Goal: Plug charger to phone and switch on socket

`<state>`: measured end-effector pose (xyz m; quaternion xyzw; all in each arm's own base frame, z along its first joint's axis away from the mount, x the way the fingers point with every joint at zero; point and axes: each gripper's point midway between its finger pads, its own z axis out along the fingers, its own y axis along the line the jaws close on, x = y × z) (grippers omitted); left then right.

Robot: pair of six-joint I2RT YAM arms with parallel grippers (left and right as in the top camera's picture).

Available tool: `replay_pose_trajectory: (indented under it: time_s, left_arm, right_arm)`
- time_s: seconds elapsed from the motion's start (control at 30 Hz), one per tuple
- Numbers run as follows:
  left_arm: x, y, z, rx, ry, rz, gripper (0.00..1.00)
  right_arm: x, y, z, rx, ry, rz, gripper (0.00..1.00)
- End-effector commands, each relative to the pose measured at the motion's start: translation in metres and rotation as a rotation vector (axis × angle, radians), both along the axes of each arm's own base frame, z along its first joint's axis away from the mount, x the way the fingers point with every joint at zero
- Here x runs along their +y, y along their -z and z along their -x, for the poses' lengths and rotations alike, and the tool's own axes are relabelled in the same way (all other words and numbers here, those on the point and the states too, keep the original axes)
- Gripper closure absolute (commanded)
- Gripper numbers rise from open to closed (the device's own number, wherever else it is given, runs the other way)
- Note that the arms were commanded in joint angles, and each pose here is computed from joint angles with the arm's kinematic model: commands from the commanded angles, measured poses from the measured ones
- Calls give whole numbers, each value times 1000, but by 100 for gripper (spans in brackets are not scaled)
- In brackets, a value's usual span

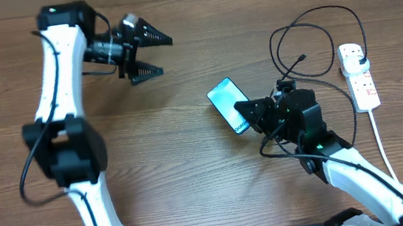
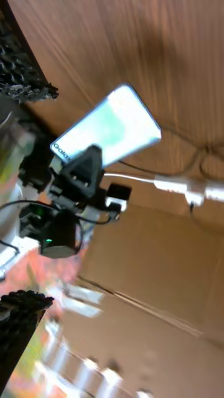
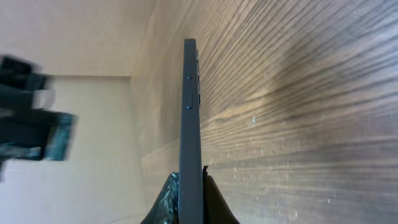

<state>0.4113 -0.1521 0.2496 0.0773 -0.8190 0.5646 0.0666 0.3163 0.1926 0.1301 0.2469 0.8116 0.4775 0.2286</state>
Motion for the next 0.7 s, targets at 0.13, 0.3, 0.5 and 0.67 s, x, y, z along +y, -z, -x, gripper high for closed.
replay_pose_trajectory:
  time_s: [0.13, 0.3, 0.5, 0.67]
  left_arm:
    - [14, -133, 87, -608, 48, -192, 0]
    - [15, -184, 143, -836, 43, -233, 0]
    - [41, -189, 186, -954, -26, -501, 9]
    - [40, -174, 217, -907, -36, -498, 9]
  right_arm:
    - [-4, -79, 18, -186, -20, -81, 96]
    - [-21, -93, 32, -206, 50, -57, 96]
    - [-36, -75, 47, -119, 98, 4, 96]
    - [-39, -55, 56, -32, 92, 39, 96]
